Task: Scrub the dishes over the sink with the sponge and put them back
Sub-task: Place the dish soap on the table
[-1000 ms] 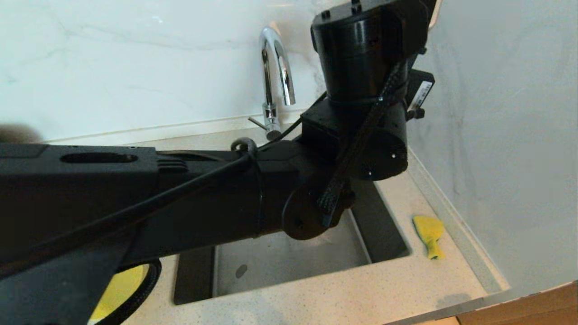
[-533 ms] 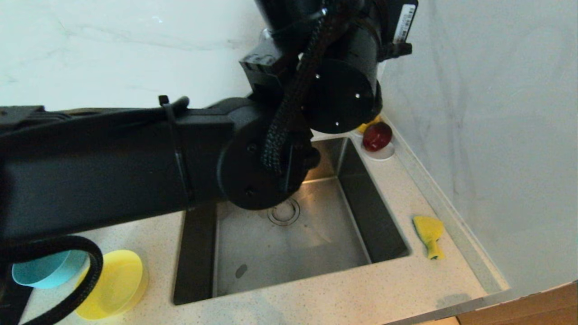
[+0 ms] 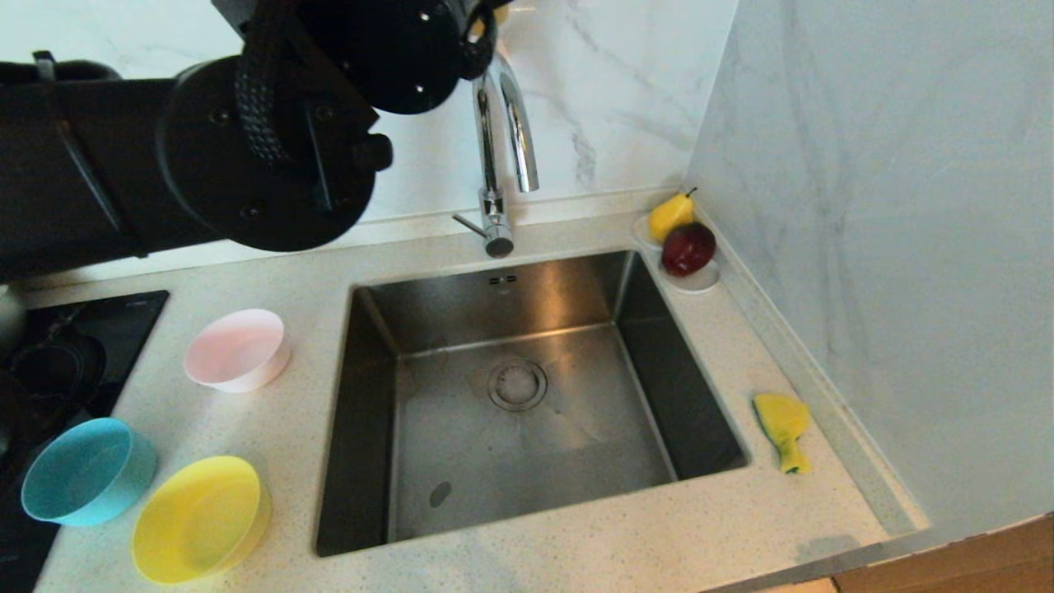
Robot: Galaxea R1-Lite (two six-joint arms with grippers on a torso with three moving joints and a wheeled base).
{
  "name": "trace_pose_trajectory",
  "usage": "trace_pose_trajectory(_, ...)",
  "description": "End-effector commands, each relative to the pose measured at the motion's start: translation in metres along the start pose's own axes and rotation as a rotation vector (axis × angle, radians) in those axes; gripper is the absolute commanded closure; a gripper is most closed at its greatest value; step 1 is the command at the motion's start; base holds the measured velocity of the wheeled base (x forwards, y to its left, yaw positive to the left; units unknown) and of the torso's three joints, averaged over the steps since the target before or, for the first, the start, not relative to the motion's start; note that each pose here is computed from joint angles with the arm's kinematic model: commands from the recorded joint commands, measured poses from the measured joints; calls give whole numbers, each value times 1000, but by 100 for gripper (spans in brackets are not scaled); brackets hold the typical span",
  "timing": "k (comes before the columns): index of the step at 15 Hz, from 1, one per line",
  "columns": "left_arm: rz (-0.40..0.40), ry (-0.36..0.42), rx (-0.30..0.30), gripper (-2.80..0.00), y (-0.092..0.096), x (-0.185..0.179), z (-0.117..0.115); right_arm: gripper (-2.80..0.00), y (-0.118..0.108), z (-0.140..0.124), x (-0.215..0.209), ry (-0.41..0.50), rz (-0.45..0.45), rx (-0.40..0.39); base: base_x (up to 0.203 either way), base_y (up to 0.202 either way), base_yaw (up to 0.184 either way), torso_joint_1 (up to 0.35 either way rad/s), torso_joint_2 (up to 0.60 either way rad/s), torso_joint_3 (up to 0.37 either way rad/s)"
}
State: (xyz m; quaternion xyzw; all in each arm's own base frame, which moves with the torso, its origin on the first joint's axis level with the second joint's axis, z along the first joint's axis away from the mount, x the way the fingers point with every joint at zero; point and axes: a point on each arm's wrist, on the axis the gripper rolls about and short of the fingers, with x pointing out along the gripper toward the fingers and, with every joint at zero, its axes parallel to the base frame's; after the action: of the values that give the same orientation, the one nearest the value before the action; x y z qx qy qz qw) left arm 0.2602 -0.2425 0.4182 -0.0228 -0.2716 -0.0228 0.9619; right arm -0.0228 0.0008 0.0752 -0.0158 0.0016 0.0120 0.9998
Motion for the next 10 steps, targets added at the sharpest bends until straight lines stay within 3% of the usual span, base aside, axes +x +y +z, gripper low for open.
trace_pose_trajectory(1,89,-38,9,0,34,9,15,0,0,0,0,1,-1,0,0,0,0,0,0,0)
trace_pose_trajectory(4,191,-55,62,0,73,21,20,0,0,0,0,2,1,0,0,0,0,0,0,0)
trace_pose_trajectory(10,431,-48,182,0,166,43,2,0,0,0,0,-1,1,-1,0,0,0,0,0,0)
